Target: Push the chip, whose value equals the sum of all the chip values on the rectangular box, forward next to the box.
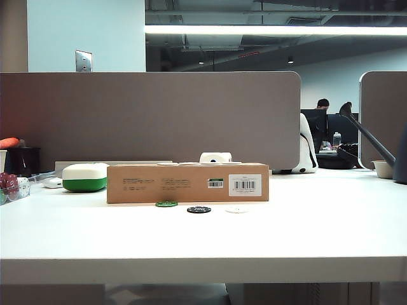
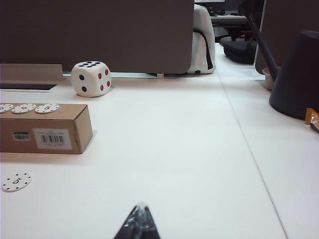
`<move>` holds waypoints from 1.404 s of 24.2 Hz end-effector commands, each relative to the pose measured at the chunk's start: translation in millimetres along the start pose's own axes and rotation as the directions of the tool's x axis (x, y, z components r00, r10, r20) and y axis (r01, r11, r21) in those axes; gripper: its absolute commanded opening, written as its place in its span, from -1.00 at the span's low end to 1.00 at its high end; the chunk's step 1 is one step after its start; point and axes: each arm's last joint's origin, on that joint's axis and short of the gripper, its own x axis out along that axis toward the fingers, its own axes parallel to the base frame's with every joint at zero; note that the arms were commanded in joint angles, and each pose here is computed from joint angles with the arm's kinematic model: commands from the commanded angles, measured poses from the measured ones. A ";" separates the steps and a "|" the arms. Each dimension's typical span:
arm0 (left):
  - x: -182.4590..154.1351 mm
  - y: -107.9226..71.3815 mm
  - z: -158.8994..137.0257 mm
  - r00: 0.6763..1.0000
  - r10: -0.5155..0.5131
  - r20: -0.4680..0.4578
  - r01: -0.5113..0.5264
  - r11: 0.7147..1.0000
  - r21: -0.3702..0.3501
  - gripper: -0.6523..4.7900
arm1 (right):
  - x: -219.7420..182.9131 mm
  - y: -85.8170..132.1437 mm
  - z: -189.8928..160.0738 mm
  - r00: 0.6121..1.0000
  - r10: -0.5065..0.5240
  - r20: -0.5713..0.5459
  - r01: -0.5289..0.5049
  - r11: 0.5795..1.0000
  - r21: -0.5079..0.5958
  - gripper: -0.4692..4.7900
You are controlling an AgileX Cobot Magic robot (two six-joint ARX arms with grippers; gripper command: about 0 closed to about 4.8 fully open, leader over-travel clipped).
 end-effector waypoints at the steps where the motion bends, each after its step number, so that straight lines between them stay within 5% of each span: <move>1: -0.3 -0.2 2.6 1.000 -0.002 0.017 0.002 1.000 0.001 -0.78 | 0.2 -0.1 -0.6 1.000 -0.001 0.006 0.001 1.000 -0.002 -0.84; 34: -0.3 -0.2 2.7 1.000 -0.002 0.017 0.002 1.000 0.001 -0.78 | 0.2 -0.7 -1.7 1.000 -0.020 -0.005 0.020 0.999 0.034 -0.84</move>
